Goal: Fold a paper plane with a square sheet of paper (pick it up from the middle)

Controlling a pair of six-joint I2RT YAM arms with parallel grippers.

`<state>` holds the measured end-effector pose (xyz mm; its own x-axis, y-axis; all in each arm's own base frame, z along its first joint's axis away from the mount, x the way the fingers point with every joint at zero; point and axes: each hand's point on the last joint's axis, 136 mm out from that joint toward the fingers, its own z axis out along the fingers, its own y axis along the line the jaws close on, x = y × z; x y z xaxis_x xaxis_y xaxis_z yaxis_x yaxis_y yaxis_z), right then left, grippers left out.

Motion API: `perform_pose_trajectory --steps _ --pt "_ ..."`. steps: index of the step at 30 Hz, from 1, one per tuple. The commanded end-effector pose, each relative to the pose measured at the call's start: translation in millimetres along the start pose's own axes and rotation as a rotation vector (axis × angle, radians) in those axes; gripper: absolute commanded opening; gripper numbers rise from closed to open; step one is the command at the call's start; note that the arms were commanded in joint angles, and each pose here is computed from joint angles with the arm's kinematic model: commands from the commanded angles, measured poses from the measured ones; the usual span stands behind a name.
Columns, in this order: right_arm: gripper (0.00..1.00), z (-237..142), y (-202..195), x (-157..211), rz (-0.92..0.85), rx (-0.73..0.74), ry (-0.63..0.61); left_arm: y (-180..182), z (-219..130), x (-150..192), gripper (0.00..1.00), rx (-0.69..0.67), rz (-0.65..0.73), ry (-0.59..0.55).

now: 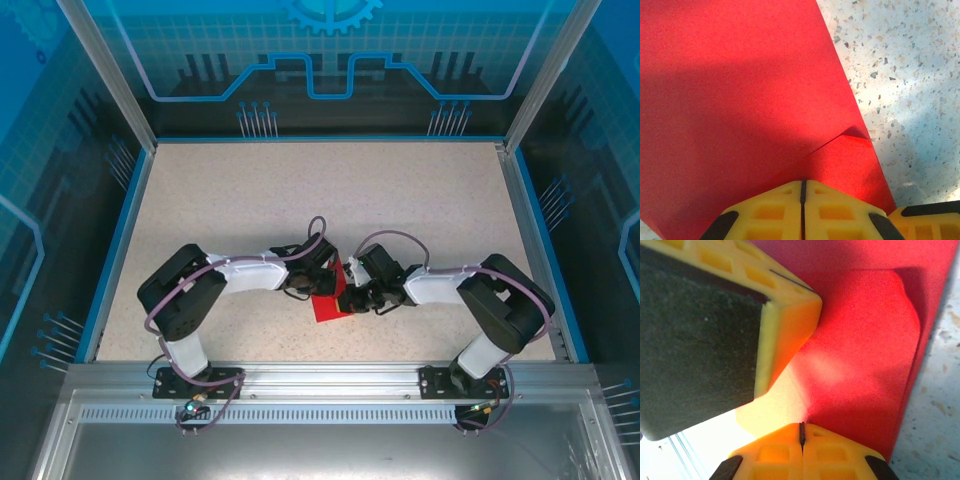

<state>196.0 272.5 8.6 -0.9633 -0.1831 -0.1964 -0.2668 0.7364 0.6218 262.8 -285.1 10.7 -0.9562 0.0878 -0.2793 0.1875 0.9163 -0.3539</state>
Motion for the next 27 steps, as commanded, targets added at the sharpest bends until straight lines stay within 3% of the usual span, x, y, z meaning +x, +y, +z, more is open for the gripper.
perform_pose_trajectory --steps 1,13,21,27 --pt "0.00 0 -48 57 0.083 0.170 0.147 75 4 55 0.07 -0.266 0.004 0.172" --pt "0.00 2 -56 70 0.110 0.158 0.149 87 -18 42 0.07 -0.333 0.028 0.136" --pt "0.00 4 -52 68 0.105 0.127 0.145 76 -51 17 0.09 -0.325 -0.006 0.075" --pt "0.00 5 -45 63 0.113 0.085 0.136 36 -68 8 0.09 -0.150 -0.081 0.040"
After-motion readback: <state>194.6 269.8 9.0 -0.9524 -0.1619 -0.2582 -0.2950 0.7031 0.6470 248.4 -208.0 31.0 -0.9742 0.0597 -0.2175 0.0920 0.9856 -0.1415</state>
